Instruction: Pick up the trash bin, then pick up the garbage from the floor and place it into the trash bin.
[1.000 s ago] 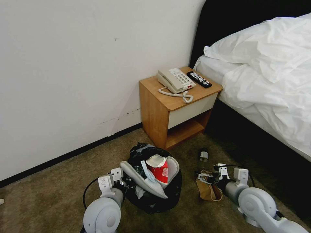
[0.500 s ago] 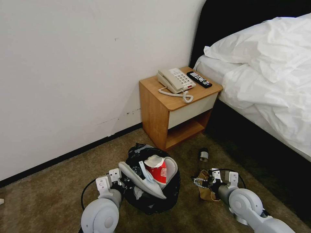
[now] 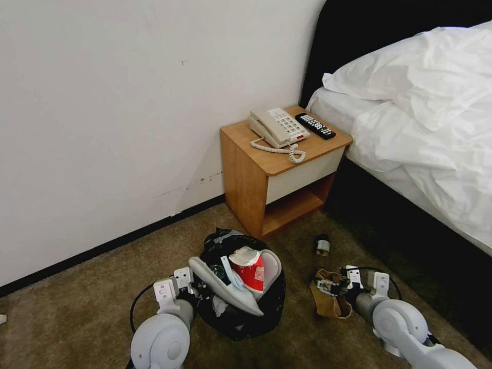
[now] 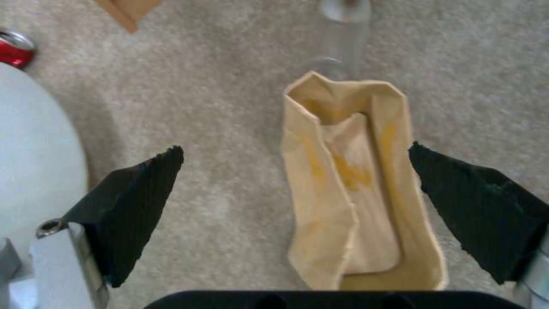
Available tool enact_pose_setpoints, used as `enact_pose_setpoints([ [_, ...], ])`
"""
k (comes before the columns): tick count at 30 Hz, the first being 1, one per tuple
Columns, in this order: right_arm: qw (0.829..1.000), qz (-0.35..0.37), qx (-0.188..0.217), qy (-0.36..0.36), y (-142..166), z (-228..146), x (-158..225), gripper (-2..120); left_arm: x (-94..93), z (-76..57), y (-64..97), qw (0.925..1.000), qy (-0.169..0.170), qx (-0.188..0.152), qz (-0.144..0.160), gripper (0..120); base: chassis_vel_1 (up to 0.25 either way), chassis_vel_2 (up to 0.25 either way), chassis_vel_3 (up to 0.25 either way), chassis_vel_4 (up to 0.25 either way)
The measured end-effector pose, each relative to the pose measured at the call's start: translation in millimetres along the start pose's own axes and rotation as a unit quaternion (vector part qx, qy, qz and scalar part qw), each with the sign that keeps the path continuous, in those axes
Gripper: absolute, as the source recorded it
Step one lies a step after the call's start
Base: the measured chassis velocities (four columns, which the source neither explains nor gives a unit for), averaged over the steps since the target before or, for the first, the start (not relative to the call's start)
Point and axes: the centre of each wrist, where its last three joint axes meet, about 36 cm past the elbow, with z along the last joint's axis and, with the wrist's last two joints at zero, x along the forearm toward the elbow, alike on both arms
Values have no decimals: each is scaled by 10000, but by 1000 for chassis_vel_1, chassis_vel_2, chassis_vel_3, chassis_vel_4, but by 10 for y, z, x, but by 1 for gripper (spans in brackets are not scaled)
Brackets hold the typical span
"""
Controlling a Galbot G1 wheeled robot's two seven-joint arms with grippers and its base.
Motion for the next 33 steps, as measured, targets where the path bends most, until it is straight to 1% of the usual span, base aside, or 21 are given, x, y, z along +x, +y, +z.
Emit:
enact_pose_setpoints([
  [6, 10000, 74, 13, 42, -69, 99, -54, 100, 3, -3, 17, 10000, 1, -41, -6, 0, 0, 0, 0, 0],
  [18, 9994, 247, -21, 237, -122, 360, -359, 100, 48, -26, 60, 9999, -67, -78, -14, 0, 0, 0, 0, 0],
  [33, 9985, 475, -32, 285, -234, 535, -595, 100, 77, -2, 67, 9999, -87, -99, 27, 0, 0, 0, 0, 0],
])
